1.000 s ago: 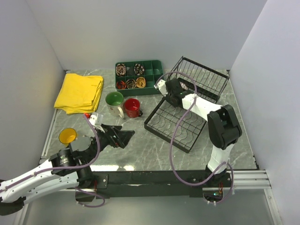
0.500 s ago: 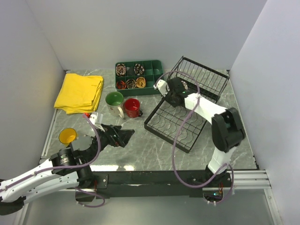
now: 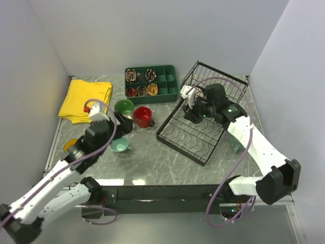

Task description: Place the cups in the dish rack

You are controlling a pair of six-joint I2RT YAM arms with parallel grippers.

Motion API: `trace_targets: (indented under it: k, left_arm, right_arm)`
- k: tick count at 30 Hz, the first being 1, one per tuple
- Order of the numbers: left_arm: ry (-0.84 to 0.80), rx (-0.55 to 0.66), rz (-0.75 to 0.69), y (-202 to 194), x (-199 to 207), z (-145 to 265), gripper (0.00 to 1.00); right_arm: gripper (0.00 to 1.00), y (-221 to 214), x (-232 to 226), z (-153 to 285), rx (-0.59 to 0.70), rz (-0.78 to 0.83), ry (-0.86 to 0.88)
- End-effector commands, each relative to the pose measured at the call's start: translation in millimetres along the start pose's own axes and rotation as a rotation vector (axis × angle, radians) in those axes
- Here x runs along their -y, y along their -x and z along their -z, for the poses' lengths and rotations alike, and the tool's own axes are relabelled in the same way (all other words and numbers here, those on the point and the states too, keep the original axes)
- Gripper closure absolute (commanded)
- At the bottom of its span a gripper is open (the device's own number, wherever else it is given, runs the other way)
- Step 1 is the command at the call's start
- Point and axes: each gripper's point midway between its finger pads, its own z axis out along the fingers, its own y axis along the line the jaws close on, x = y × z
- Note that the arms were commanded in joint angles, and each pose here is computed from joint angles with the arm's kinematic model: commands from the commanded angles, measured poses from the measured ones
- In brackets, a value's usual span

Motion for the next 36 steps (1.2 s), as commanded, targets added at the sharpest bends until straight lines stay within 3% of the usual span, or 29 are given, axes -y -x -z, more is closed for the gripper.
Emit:
trace_targets:
  k: [1, 6, 10, 15, 19, 26, 36]
  left_arm:
    - [0.026, -0.097, 0.065, 12, -10, -30, 0.07]
    - [0.249, -0.157, 0.182, 17, -51, -71, 0.05]
    - [0.384, -0.242, 0.224, 9, -80, -104, 0.06]
    - [0.518, -0.235, 0.255, 19, -101, -127, 0.08]
    - [0.595, -0.291, 0.277, 2, -125, -143, 0.28]
    - [0.690, -0.285, 0.213, -2, -150, -157, 0.33]
    - [0.763, -0.317, 0.110, -6, -174, -171, 0.74]
  right_arm:
    - [0.60, 4, -10, 31, 0.077, -0.087, 0.022]
    - [0.45, -3, -13, 45, 0.164, -0.150, 0.033]
    - [0.42, -7, -15, 55, 0.212, -0.193, 0.049]
    - [0.40, -5, -20, 58, 0.254, -0.205, 0.074]
    - [0.38, -6, -22, 60, 0.271, -0.208, 0.077]
    - [0.38, -10, -26, 59, 0.284, -0.218, 0.089]
    - [0.37, -10, -27, 60, 0.284, -0.232, 0.101]
